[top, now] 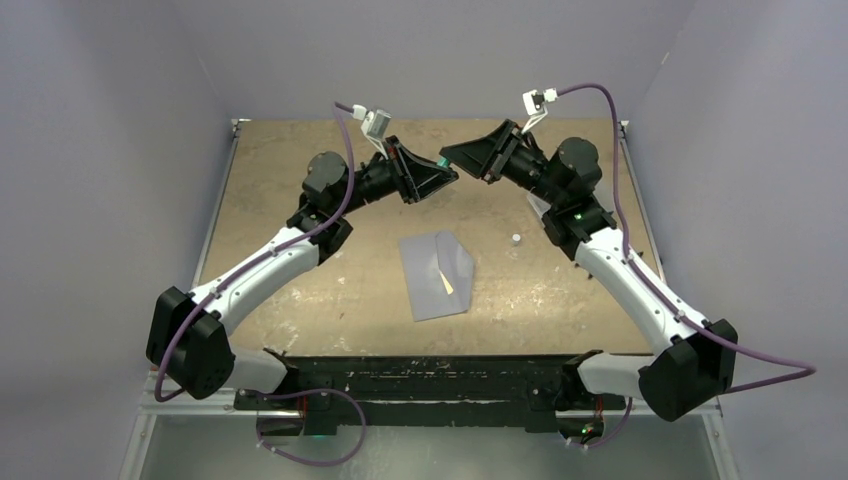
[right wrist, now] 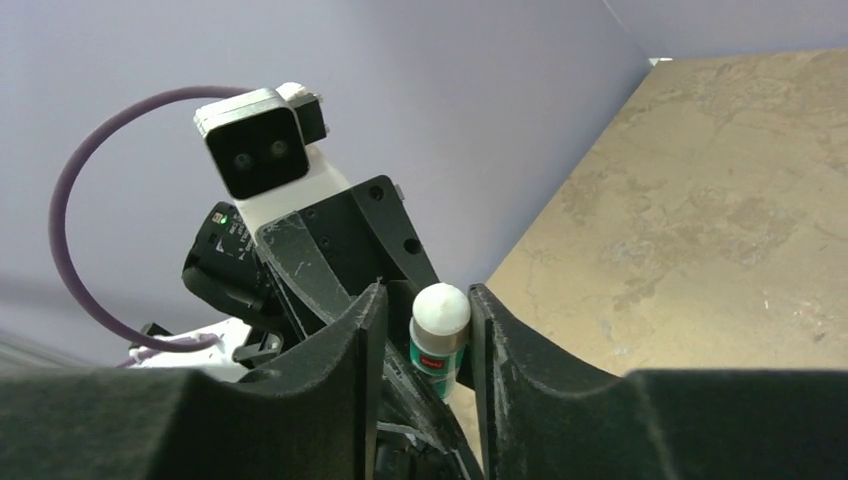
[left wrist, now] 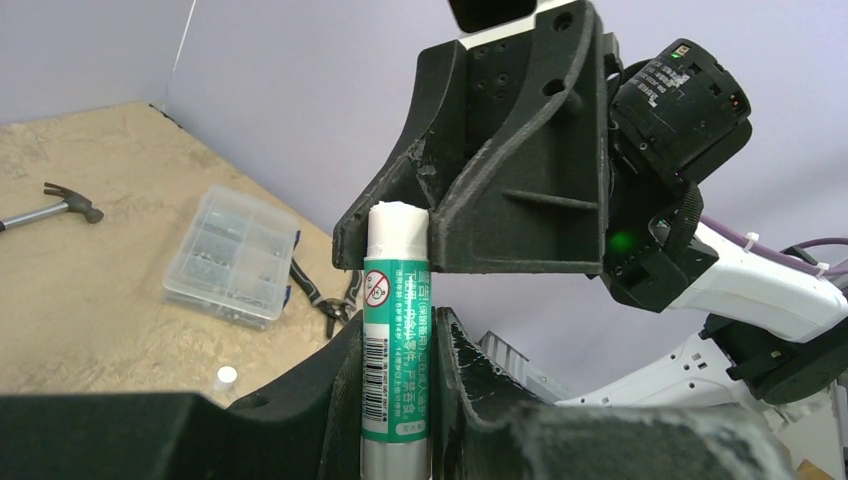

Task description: Place the letter into the envelope and seal it

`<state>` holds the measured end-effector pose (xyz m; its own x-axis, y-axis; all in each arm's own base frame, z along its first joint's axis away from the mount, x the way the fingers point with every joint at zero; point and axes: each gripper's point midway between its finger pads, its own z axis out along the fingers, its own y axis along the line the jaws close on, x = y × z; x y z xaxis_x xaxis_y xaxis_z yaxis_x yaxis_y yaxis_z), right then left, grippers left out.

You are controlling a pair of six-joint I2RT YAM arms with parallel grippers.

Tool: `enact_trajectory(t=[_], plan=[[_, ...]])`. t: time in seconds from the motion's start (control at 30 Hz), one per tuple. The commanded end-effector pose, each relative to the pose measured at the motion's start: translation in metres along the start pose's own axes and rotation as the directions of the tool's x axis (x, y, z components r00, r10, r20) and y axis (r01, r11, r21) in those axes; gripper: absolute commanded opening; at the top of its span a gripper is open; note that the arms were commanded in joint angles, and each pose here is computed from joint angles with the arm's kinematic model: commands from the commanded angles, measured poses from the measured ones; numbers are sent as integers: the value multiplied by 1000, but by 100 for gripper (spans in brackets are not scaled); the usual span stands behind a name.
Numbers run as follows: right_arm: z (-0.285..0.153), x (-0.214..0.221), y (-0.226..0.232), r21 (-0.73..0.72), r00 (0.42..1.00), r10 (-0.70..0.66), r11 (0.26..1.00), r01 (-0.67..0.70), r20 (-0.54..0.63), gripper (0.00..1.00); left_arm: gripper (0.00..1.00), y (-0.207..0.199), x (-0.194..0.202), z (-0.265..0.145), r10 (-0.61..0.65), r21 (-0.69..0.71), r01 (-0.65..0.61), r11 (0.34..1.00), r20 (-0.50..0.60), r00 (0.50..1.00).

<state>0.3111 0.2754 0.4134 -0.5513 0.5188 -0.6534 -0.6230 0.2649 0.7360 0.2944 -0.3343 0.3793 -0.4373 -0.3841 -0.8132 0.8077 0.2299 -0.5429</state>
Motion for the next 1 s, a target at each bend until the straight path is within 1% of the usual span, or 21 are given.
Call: enact_trajectory(t=[0.0,0.1,0.13,0.17,0.2,0.23,0.27,0.33,0.4,0.47,0.53,0.63,0.73,0.83,0.93,0.97], plan=[[0,-12,29,-68,999,-38,997,38,9,30,0,-19,-19,5,52,53,-54,997,39,998],[1,-15,30,-68,998,-53,996,54,18,11,1,-18,-18,5,62,44,-63,997,19,998],[1,-15,30,-67,998,-67,995,68,17,5,7,-18,-17,4,70,40,-70,997,6,998],[2,-16,30,-66,996,-91,994,92,14,2,17,-19,-15,3,78,39,-77,996,-15,997],[2,-16,28,-62,992,-123,990,123,10,0,32,-19,-15,2,94,36,-93,995,-35,995],[3,-15,27,-59,988,-155,986,155,2,0,43,-19,-11,1,110,30,-108,994,-69,992],[2,-13,25,-54,984,-179,983,178,-14,0,50,-19,-9,0,130,28,-128,991,-100,986],[1,-3,21,-67,966,-248,968,244,-75,0,60,-20,-9,-4,160,9,-160,987,-156,975],[-1,5,13,-57,943,-302,953,297,-137,0,63,-25,-7,-8,179,25,-177,984,-181,967],[-1,8,12,-72,924,-343,939,335,-167,0,64,-32,-5,-9,172,65,-163,985,-185,968],[-3,12,16,-110,914,-363,931,348,-184,0,63,-39,-2,-8,156,110,-137,984,-194,968],[-6,15,21,-140,907,-373,926,351,-194,0,50,-38,7,-7,127,126,-100,987,-230,965],[-6,17,24,-163,893,-397,915,369,-212,0,42,-33,12,-9,119,110,-93,990,-255,960],[-8,25,21,-176,878,-400,915,364,-262,0,35,-32,12,-9,115,98,-91,991,-267,957],[-7,24,20,-175,873,-405,913,369,-272,0,20,-34,13,-8,99,108,-72,992,-273,957],[-7,24,20,-175,871,-407,912,371,-274,0,6,-34,14,-7,92,109,-64,992,-273,958]])
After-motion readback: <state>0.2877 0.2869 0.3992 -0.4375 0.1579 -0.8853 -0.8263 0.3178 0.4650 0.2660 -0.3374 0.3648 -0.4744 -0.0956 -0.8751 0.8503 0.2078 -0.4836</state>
